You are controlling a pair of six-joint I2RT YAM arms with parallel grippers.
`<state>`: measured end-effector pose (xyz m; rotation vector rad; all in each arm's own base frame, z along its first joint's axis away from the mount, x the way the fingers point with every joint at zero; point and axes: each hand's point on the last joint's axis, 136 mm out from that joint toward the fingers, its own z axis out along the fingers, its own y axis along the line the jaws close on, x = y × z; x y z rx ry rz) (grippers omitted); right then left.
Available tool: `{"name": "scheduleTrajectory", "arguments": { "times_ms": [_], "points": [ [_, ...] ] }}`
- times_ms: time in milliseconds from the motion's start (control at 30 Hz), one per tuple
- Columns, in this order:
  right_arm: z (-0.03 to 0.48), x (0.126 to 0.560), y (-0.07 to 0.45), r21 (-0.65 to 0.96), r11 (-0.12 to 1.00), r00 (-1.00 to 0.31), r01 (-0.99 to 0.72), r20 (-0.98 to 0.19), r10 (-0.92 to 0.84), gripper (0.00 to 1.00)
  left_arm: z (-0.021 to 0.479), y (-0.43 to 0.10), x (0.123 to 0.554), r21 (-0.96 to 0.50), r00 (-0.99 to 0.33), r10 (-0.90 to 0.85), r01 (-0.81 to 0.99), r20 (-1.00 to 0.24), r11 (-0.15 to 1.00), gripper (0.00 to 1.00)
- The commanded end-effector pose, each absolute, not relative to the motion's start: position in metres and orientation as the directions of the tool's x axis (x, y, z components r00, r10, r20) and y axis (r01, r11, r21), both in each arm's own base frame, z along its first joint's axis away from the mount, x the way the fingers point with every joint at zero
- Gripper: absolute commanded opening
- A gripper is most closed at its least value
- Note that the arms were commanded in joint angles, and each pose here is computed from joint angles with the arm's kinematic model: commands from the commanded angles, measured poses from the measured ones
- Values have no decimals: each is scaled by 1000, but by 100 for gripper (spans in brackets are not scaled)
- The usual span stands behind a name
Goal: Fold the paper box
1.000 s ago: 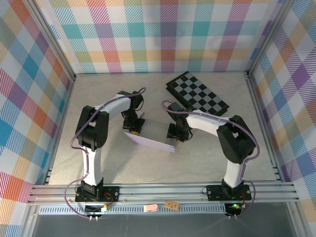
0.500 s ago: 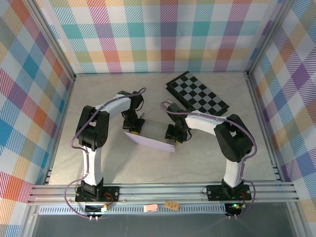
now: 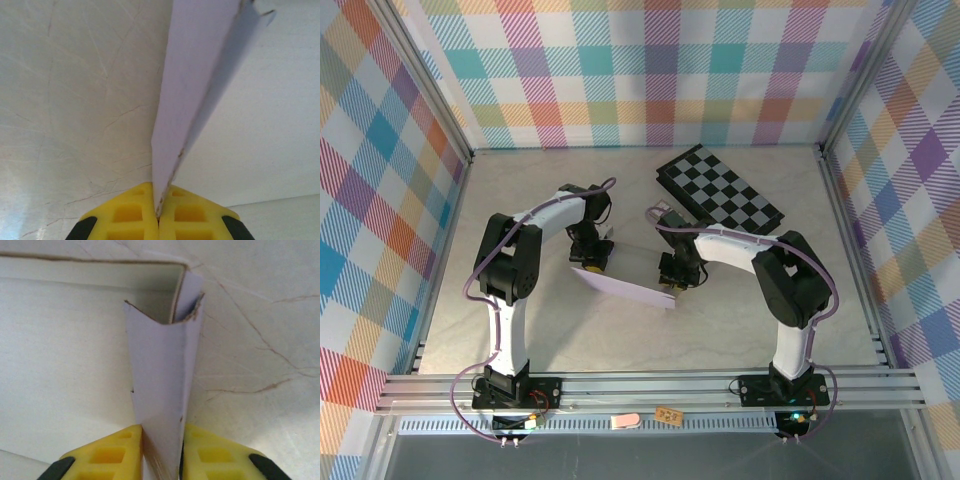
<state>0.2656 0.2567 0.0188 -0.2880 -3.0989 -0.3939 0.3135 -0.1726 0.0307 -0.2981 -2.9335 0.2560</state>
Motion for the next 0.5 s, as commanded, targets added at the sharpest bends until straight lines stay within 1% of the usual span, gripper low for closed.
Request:
{"name": "scheduleTrajectory", "arguments": {
  "times_ms": [0,67,233,333,467],
  "points": [
    [0,245,230,98,975,-979,197,71,191,18,30,-177,324,-177,-970,204,179,135,968,0],
    [2,245,229,84,977,-980,194,66,189,10,31,-177,324,-175,-970,201,176,136,969,0],
    [9,246,225,23,984,-982,177,65,175,0,32,-179,325,-171,-973,192,169,130,971,0],
    [13,247,222,-15,985,-983,174,58,174,0,34,-180,327,-168,-976,186,166,117,972,0],
    [14,250,226,-15,988,-987,153,41,154,0,34,-181,326,-173,-976,185,164,115,971,0]
  ]
}}
